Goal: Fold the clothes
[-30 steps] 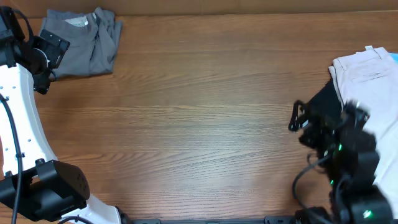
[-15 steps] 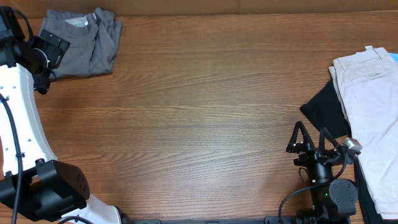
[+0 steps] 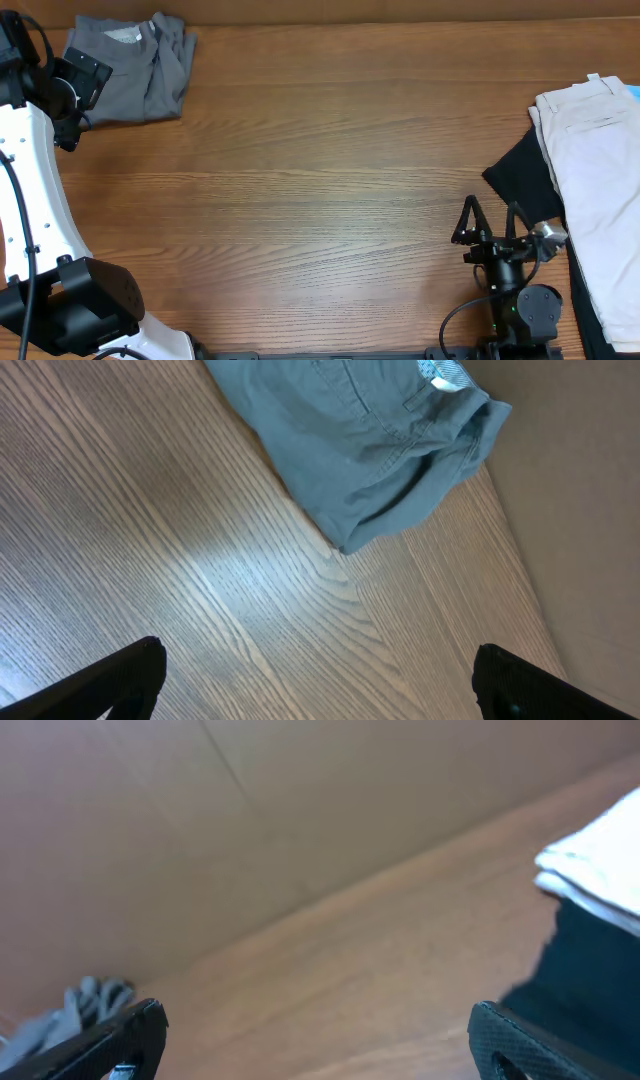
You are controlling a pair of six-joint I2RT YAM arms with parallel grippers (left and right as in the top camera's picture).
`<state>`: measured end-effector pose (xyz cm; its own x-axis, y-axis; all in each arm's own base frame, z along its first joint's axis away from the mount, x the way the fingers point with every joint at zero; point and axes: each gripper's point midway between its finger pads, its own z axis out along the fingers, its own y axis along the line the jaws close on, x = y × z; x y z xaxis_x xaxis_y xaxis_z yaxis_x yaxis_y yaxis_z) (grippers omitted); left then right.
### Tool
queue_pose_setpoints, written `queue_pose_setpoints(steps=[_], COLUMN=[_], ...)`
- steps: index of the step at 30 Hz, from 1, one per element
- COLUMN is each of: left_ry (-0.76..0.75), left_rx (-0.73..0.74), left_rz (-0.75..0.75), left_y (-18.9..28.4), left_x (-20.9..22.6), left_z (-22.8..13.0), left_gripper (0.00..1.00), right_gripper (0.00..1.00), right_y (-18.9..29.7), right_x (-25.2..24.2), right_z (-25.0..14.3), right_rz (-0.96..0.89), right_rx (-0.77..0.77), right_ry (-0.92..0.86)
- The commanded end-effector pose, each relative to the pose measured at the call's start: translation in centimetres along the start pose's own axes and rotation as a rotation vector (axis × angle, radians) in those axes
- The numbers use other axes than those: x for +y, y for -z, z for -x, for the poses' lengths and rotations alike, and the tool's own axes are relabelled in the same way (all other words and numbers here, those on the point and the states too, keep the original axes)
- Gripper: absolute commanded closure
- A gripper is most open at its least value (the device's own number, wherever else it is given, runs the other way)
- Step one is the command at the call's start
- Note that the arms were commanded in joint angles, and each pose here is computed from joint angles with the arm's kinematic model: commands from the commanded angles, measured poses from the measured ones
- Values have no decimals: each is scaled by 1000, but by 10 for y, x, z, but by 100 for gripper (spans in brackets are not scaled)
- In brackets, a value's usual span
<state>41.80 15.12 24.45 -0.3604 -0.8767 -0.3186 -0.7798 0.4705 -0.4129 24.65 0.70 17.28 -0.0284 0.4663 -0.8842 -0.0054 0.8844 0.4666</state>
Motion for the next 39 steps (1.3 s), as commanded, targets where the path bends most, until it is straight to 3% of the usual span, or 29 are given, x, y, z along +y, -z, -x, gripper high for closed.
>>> queue_pose_setpoints(steps=[1,33,39], left_ry=[-25,-25,-60], left_rx=[5,5,-54], left_rz=[0,-1,-67], left_y=[-3,-3,37], left_x=[-3,-3,-18], left_z=[-2,-2,-8], left_gripper=[0,0,0], right_gripper=[0,0,0], right_y=[0,0,0], right_x=[0,1,1], right_z=[-3,-3,-3], right_rz=[11,13,13], right_rx=[4,5,5], right_ry=[31,31,31])
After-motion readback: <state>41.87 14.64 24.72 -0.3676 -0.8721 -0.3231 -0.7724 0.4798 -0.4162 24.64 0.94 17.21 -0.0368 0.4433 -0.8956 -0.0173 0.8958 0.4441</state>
